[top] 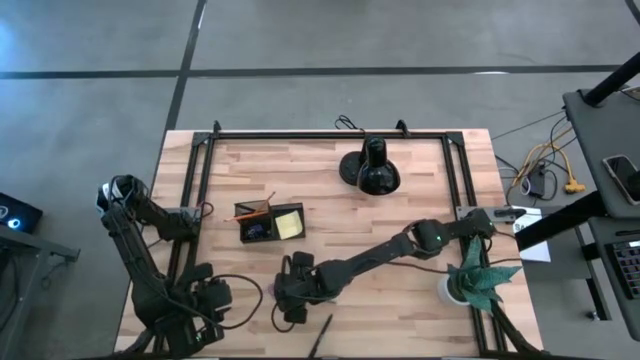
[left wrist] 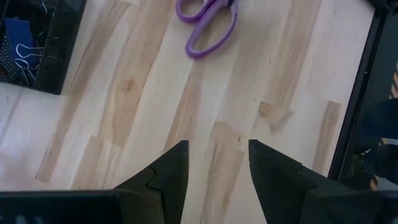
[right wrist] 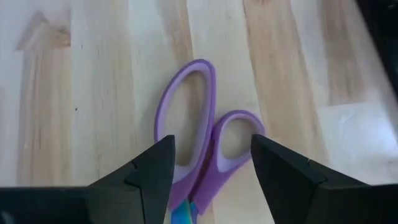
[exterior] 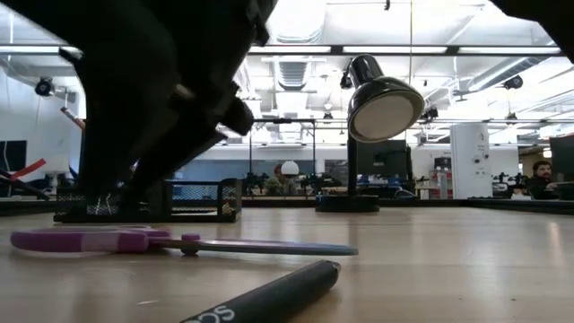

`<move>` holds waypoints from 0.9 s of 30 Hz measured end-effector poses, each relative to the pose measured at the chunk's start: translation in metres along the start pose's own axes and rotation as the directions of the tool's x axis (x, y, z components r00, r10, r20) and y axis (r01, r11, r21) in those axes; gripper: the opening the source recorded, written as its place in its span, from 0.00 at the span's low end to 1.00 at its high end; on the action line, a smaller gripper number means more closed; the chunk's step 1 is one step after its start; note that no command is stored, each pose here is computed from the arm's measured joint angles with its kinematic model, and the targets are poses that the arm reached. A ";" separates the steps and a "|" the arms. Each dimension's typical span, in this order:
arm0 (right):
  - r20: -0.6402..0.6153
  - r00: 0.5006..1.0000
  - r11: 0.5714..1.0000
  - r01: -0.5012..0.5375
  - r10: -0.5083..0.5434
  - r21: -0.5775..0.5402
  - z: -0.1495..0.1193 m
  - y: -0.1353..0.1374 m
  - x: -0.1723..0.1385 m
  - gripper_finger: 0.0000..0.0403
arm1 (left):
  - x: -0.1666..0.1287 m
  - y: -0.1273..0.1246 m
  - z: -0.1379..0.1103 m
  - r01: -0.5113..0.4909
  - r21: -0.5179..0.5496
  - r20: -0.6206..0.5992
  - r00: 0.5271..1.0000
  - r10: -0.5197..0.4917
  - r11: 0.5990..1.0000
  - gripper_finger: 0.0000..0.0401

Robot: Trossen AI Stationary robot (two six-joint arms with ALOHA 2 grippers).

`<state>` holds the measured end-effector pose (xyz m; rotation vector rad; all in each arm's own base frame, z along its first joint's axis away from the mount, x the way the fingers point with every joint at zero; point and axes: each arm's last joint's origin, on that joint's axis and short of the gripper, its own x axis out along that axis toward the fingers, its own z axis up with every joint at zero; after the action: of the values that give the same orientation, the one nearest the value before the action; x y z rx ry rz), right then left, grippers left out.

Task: Pick and place office supplies into organizer
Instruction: Put the purple scissors into the black desk organizer

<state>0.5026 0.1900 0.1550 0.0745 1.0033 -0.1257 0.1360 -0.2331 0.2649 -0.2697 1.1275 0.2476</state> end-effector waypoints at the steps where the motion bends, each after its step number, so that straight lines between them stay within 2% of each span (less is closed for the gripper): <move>1: -0.001 1.000 1.000 -0.006 0.006 0.004 -0.001 0.000 0.003 0.50 | 0.000 0.000 0.000 0.000 0.000 0.003 1.000 0.000 1.000 0.37; 11: 0.021 1.000 0.999 -0.011 0.010 0.042 -0.014 -0.005 0.036 0.50 | 0.000 0.002 0.000 -0.023 0.010 0.004 1.000 0.023 1.000 0.37; 14: 0.007 1.000 0.999 -0.006 0.006 0.036 -0.019 -0.004 0.044 0.47 | 0.000 0.002 0.000 -0.022 0.010 0.004 1.000 0.022 1.000 0.37; 17: -0.004 1.000 1.000 0.009 -0.009 0.029 -0.022 -0.005 0.046 0.39 | 0.000 0.002 -0.001 -0.022 0.012 0.004 1.000 0.022 1.000 0.37; 22: -0.016 0.999 0.999 0.036 -0.037 -0.028 -0.023 -0.009 0.047 0.11 | 0.000 0.002 -0.001 -0.022 0.014 0.003 1.000 0.022 1.000 0.37; 27: -0.034 0.996 0.997 0.078 -0.079 -0.023 -0.016 -0.032 0.053 0.11 | 0.000 0.002 -0.001 -0.022 0.012 0.003 1.000 0.022 1.000 0.37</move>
<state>0.5126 0.1562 0.1017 0.0177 1.0421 -0.1861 0.1341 -0.2312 0.2644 -0.2462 1.1292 0.2609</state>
